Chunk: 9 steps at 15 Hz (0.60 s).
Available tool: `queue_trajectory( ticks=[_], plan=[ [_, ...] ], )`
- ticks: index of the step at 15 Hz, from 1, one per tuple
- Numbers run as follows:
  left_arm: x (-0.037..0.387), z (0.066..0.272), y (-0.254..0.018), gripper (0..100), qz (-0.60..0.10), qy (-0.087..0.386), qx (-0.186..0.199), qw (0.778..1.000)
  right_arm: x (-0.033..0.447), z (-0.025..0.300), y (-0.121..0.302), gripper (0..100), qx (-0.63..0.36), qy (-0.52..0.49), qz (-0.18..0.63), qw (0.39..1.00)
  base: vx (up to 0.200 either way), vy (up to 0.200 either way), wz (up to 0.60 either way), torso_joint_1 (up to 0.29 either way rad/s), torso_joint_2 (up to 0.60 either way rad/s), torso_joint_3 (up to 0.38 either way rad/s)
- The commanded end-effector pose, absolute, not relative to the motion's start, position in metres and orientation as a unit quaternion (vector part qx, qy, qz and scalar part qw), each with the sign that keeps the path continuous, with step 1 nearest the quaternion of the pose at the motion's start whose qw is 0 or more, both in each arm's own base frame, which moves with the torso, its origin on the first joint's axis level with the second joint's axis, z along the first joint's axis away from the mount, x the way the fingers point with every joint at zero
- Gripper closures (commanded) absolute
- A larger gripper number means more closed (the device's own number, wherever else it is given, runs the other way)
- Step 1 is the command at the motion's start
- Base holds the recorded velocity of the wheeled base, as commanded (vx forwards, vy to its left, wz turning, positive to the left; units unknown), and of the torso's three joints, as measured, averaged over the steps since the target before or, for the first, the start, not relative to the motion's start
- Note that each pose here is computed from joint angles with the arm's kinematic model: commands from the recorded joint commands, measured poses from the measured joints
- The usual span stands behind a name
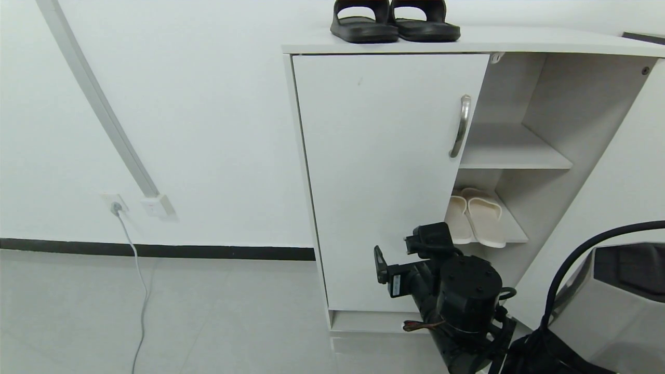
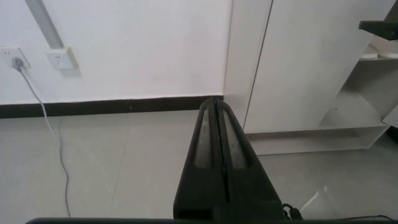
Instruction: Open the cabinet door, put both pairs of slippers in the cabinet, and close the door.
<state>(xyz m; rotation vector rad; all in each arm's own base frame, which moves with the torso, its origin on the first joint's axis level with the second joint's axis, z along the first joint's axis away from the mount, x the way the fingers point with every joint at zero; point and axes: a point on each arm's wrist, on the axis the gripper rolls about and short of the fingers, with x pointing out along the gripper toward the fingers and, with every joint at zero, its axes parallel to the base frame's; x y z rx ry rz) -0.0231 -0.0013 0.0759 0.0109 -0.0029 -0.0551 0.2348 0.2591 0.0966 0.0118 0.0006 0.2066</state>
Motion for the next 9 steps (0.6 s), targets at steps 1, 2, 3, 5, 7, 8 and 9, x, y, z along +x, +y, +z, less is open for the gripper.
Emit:
queue_trajectory(
  ticks=[1,2,3,5,7,8,9],
  plan=[
    [-0.0230,0.0757,-0.0013,100,-0.028,0.000,0.005,1.000,0.2351,0.0961,0.2594,0,0.004,0.000,0.102,0.995,0.000,0.000,0.00,0.002,-0.06,-0.032],
    [-0.0230,0.0757,-0.0013,100,-0.028,0.000,0.005,1.000,0.2351,0.0961,0.2594,0,0.004,0.000,0.102,0.995,0.000,0.000,0.00,-0.002,-0.21,-0.212],
    [-0.0230,0.0759,-0.0013,100,-0.028,-0.001,0.005,1.000,0.2351,0.0961,0.2594,0,0.003,0.000,0.102,0.995,0.000,0.000,0.00,0.002,-0.20,-0.315],
    [-0.0230,0.0759,-0.0013,100,-0.028,-0.001,0.005,1.000,0.2352,0.0955,0.2595,0,-0.001,0.001,0.102,0.995,0.000,0.000,0.00,0.024,-0.24,-0.364],
    [-0.0230,0.0759,-0.0013,100,-0.028,-0.001,0.005,1.000,0.2350,0.0958,0.2592,0,-0.001,0.001,0.102,0.995,0.000,0.000,0.00,0.044,-0.56,-0.371],
    [-0.0230,0.0757,-0.0013,100,-0.028,0.000,0.005,1.000,0.2351,0.0951,0.2593,0,-0.002,0.002,0.102,0.995,0.000,0.000,0.00,0.022,-0.49,-0.364],
    [-0.0230,0.0757,-0.0013,100,-0.028,0.000,0.005,1.000,0.2351,0.0951,0.2593,0,-0.002,0.002,0.102,0.995,0.000,0.000,0.00,0.115,-0.48,-0.369]
  ],
)
